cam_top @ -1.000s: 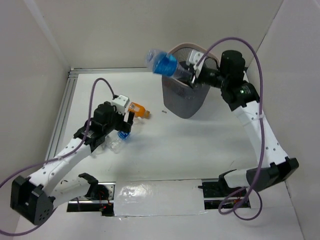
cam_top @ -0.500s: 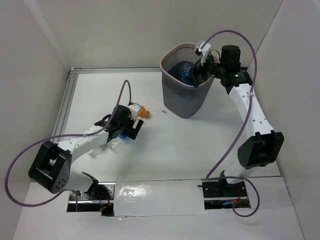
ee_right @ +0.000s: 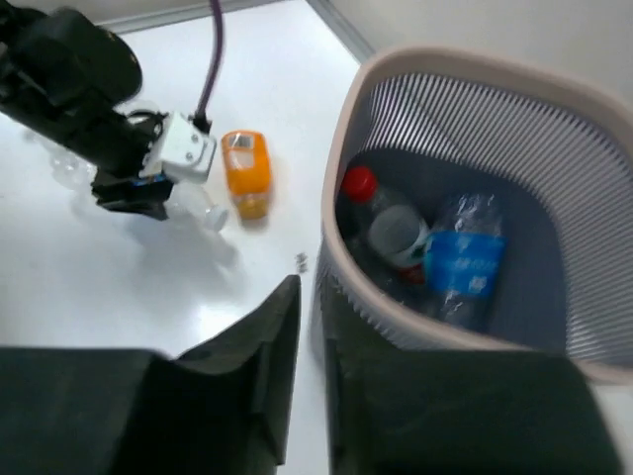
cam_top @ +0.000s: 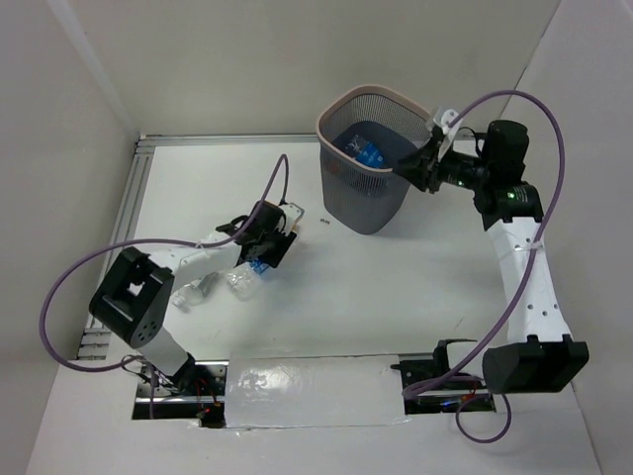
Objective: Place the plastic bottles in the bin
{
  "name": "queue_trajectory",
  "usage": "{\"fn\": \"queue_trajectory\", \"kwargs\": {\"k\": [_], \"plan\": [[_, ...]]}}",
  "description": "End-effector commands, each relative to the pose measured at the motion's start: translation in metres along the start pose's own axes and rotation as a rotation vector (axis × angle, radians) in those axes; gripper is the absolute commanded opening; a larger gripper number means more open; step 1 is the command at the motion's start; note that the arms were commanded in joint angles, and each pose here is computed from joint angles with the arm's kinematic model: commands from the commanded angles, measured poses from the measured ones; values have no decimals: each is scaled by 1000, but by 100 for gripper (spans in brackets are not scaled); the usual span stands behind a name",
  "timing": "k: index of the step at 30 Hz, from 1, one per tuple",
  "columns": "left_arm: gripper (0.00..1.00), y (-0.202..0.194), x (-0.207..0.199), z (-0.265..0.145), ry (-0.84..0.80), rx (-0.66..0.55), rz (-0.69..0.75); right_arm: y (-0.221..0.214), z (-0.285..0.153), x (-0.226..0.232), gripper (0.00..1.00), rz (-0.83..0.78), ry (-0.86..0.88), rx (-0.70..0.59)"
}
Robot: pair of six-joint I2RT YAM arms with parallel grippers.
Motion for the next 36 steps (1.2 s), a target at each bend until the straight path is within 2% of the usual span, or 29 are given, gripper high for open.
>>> {"fn": "queue_trajectory", "kwargs": {"k": [1,2,3,7,8,9,11,13,16,17,20,21,22,23,24,25,26,27,28,30,31,34,36], "plan": [[25,64,-36,-62,-197,-212,35,-15,-16,16,17,45,28,1],[25,73,-52,-81,-324,-243,49,-21,-20,18,5,50,21,15],[25,94,-63,-105,-395,-315,65,-27,-30,19,0,12,-4,31],[19,149,-86,-193,-605,-545,78,-82,-52,45,0,58,-44,126],[19,161,-88,-206,-624,-592,73,-90,-56,49,0,13,-46,140],[17,187,-90,-232,-649,-703,55,-92,-61,56,1,-18,-54,147],[15,216,-93,-242,-681,-788,32,-114,-65,72,5,-10,-45,194],[15,260,-97,-277,-757,-966,9,-126,-68,84,5,-56,-26,214],[15,307,-106,-278,-837,-1061,-63,-138,-67,96,5,-42,-7,225],[15,323,-108,-286,-870,-1139,-69,-143,-67,100,5,-36,4,230],[17,358,-114,-263,-951,-1182,-195,-155,-67,110,5,-15,26,242],[21,368,-114,-265,-971,-1239,-216,-155,-67,110,6,-14,26,242],[22,380,-111,-267,-975,-1271,-280,-155,-67,113,6,-16,25,241],[22,387,-113,-237,-957,-1251,-319,-156,-66,113,6,-19,29,246],[26,393,-112,-230,-939,-1266,-339,-156,-67,116,7,-20,29,246],[28,404,-111,-235,-924,-1305,-384,-156,-67,116,9,-20,29,246],[39,411,-113,-215,-870,-1284,-414,-158,-68,117,19,-33,27,254],[50,411,-115,-199,-861,-1260,-418,-156,-68,117,19,-43,22,252],[64,418,-113,-203,-839,-1286,-402,-156,-67,117,55,-78,34,247],[88,416,-115,-179,-796,-1215,-394,-156,-65,125,94,-87,74,225],[100,414,-115,-174,-781,-1195,-389,-155,-64,125,100,-111,82,212],[100,412,-110,-189,-756,-1218,-366,-150,-53,133,100,-153,155,141],[100,411,-105,-226,-754,-1268,-322,-148,-43,134,100,-163,205,97]]}}
Point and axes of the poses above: each gripper's point midway between its finger pads, its own z axis out along the fingers, its own x axis along the line the jaws close on, y = z × x, the point moved 4 cm from there along -z, back along the fingers, and after that the axes turned 11 degrees about -z, right-handed, at the moved point
